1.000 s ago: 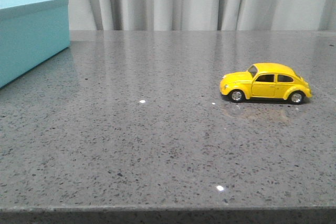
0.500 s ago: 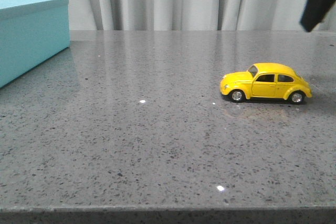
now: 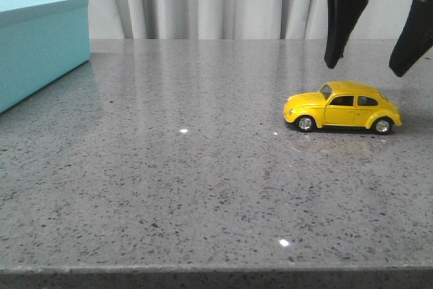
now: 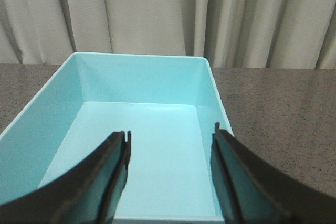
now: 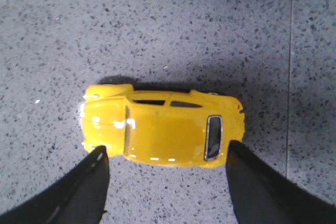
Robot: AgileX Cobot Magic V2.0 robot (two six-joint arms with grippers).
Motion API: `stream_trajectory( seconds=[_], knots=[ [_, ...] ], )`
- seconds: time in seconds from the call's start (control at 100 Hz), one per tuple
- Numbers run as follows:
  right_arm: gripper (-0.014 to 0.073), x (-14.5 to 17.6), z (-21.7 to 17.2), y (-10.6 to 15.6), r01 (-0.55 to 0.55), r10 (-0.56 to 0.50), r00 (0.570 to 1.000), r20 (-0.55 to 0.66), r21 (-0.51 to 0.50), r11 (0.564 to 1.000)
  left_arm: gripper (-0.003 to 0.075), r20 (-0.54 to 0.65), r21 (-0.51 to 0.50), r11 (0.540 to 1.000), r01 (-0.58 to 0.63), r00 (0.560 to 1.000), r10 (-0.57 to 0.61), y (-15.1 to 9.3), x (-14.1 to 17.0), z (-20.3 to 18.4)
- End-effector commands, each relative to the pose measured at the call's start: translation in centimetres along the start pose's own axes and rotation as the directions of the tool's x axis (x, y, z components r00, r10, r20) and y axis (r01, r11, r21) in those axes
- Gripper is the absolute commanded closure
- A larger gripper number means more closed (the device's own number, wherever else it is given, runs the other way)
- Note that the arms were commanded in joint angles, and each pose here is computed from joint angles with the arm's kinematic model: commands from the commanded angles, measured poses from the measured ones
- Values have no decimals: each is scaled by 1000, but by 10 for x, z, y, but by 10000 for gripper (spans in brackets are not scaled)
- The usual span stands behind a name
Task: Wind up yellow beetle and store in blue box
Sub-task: 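Lower the right gripper over the yellow beetle car and grasp it, then drag the car backward along the table with the right gripper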
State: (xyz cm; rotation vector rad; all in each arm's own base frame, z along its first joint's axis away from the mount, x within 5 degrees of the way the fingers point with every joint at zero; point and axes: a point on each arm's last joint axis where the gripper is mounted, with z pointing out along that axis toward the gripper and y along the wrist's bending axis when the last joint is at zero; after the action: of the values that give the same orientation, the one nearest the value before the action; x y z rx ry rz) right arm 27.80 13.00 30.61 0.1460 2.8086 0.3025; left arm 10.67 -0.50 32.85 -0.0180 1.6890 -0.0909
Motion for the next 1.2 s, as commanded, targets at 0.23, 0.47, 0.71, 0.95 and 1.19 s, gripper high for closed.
stream_trajectory(
  seconds=[0.23,0.47,0.71,0.95,1.19],
  knots=[
    [106,-10,0,4,-31,31,999,41,-3,1000,373,105,12,1000,16,994,-17,-2,-18,-2],
    [106,-12,12,4,-32,32,999,18,13,999,373,105,12,1000,16,994,-17,-2,-18,-2],
    [106,-12,13,2,-18,17,1000,20,39,999,373,105,12,1000,16,994,-17,-2,-18,-2],
    [106,-6,21,-6,-11,12,1000,-11,84,996,373,105,12,1000,16,994,-17,-2,-18,-2],
    [106,1,36,-26,6,0,999,-35,167,986,373,105,12,1000,16,994,-17,-2,-18,-2]
  ],
)
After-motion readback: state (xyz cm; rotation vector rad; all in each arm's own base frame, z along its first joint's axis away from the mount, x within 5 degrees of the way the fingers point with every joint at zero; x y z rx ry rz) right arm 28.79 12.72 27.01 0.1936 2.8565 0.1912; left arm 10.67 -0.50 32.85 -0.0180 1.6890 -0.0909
